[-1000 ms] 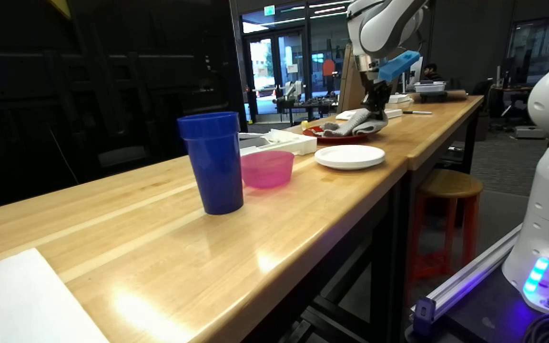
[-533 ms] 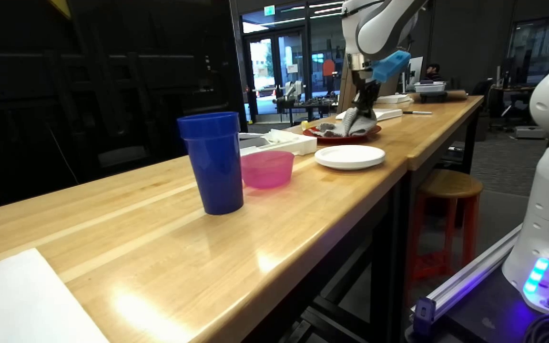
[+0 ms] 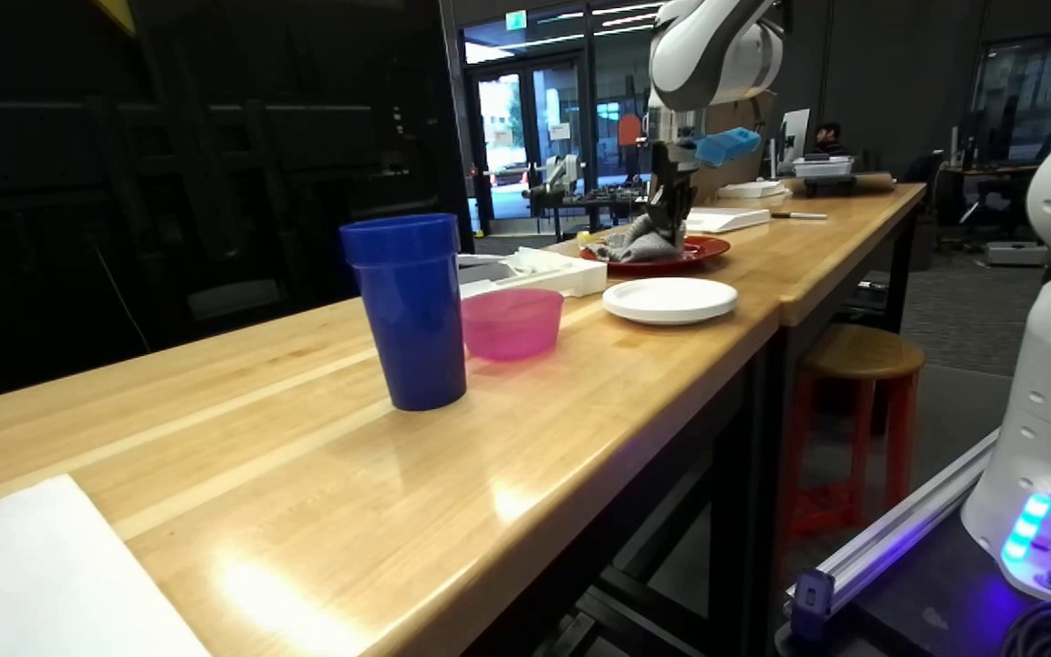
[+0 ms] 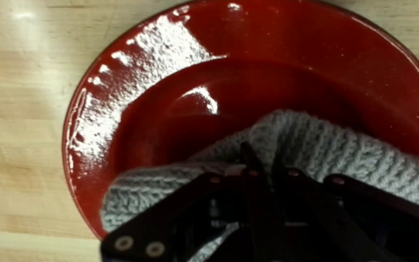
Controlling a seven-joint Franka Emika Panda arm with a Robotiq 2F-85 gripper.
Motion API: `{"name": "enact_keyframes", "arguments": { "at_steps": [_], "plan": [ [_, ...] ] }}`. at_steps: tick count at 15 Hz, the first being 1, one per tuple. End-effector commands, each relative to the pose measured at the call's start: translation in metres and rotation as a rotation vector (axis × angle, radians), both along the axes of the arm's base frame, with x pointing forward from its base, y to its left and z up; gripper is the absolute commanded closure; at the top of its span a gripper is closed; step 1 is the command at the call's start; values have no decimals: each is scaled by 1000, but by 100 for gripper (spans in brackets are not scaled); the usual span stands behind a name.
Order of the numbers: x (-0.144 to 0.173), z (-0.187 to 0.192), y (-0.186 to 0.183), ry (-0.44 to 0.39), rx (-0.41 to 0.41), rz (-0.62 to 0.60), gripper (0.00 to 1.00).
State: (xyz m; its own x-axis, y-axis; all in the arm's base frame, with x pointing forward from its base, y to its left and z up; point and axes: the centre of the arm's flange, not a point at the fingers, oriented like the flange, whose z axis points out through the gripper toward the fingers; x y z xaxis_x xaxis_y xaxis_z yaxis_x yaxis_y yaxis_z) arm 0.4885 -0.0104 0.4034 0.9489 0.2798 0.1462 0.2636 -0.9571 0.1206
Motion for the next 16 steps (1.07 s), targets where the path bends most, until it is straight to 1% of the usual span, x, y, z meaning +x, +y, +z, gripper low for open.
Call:
{"name": "enact_keyframes", "arguments": {
  "at_steps": [1, 3, 5, 8, 12, 14, 16],
  "plan": [
    [11, -12, -4, 43, 75, -8, 98],
    [15, -21, -3, 62, 104, 7, 98],
    [17, -22, 0, 67, 84, 59, 98],
    [17, -18, 9, 95, -21, 176, 98],
    [15, -12, 23, 149, -217, 310, 98],
    [16, -12, 26, 180, -276, 387, 98],
    [18, -14, 29, 210, -307, 481, 98]
  ]
}}
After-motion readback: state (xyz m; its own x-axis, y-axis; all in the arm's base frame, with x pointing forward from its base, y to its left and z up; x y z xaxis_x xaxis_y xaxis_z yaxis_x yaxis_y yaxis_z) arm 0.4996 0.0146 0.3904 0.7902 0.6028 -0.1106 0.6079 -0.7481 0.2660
